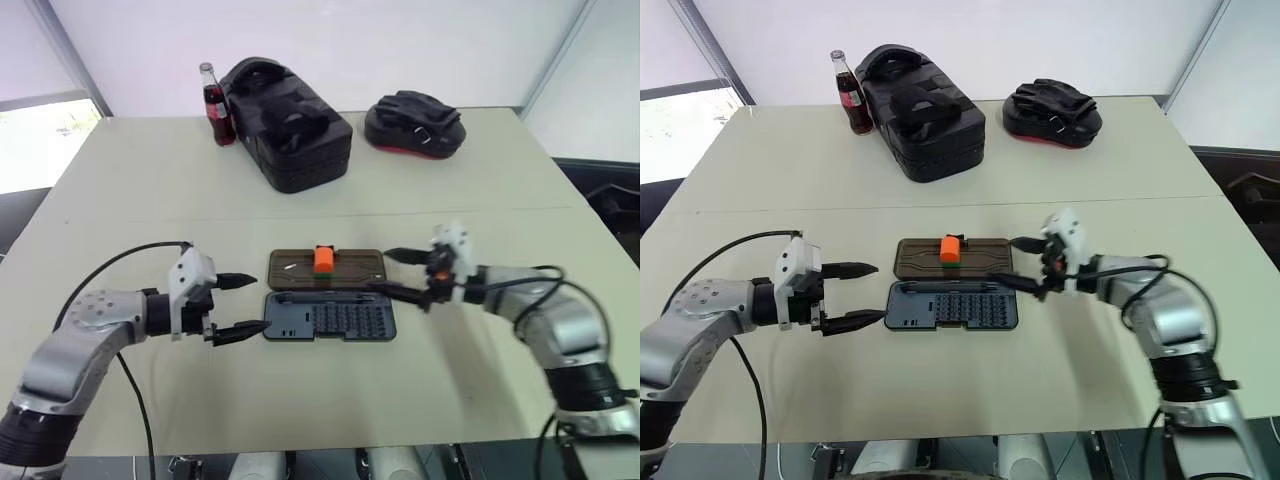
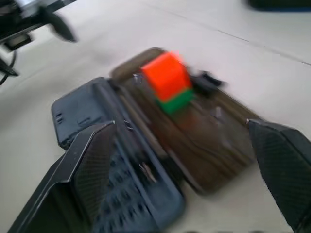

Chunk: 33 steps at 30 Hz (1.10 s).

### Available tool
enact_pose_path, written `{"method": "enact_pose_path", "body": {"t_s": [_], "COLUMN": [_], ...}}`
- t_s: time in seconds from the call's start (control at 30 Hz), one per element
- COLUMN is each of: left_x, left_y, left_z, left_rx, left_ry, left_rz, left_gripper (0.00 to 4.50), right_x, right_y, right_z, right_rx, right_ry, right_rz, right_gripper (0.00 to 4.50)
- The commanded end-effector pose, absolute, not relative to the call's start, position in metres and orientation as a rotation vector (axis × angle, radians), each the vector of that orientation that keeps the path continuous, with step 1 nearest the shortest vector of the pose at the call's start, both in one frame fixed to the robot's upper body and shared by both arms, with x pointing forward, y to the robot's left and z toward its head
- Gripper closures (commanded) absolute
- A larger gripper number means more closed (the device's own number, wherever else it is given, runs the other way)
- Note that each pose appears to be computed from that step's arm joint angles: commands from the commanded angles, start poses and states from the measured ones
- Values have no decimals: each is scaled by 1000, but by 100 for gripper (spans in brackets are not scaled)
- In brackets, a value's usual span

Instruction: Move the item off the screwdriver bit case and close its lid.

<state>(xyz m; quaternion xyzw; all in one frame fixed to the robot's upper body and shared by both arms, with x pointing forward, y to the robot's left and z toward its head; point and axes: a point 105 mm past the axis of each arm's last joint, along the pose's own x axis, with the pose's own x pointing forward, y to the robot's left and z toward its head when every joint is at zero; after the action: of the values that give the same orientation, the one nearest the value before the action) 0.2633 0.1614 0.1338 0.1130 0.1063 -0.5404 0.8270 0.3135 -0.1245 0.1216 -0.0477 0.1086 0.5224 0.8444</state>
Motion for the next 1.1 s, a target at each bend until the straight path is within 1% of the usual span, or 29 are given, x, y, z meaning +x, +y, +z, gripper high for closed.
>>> {"method": "enact_pose_path", "body": {"t_s": [0.03,0.2,0.3,0.5,0.63,0.77,0.83,0.87,1.0,1.03,1.1], "left_x": [269,272,267,259,257,257,257,258,258,259,260], "left_y": [166,175,177,178,176,176,177,178,178,178,178], "left_z": [145,156,156,154,153,152,152,152,151,151,150], "left_rx": [261,230,225,212,202,201,199,199,202,202,203], "left_ry": [186,168,172,176,169,165,163,161,158,157,157], "left_rz": [-1126,-1064,-1050,-1020,-1001,-982,-968,-963,-954,-953,-950], "left_gripper": [0,0,0,0,0,0,0,0,0,0,0], "right_x": [326,343,352,357,367,370,369,368,366,366,366], "right_y": [-116,-100,-94,-76,-64,-54,-53,-53,-55,-55,-57], "right_z": [125,115,111,109,108,111,109,108,106,105,105], "right_rx": [-157,-178,-176,-161,-151,-127,-125,-128,-132,-133,-146], "right_ry": [169,139,135,128,120,108,108,111,120,124,127], "right_rz": [1140,1177,1185,1240,1232,1249,1255,1259,1267,1267,1262], "right_gripper": [6,6,6,6,6,6,58,98,297,324,320]}}
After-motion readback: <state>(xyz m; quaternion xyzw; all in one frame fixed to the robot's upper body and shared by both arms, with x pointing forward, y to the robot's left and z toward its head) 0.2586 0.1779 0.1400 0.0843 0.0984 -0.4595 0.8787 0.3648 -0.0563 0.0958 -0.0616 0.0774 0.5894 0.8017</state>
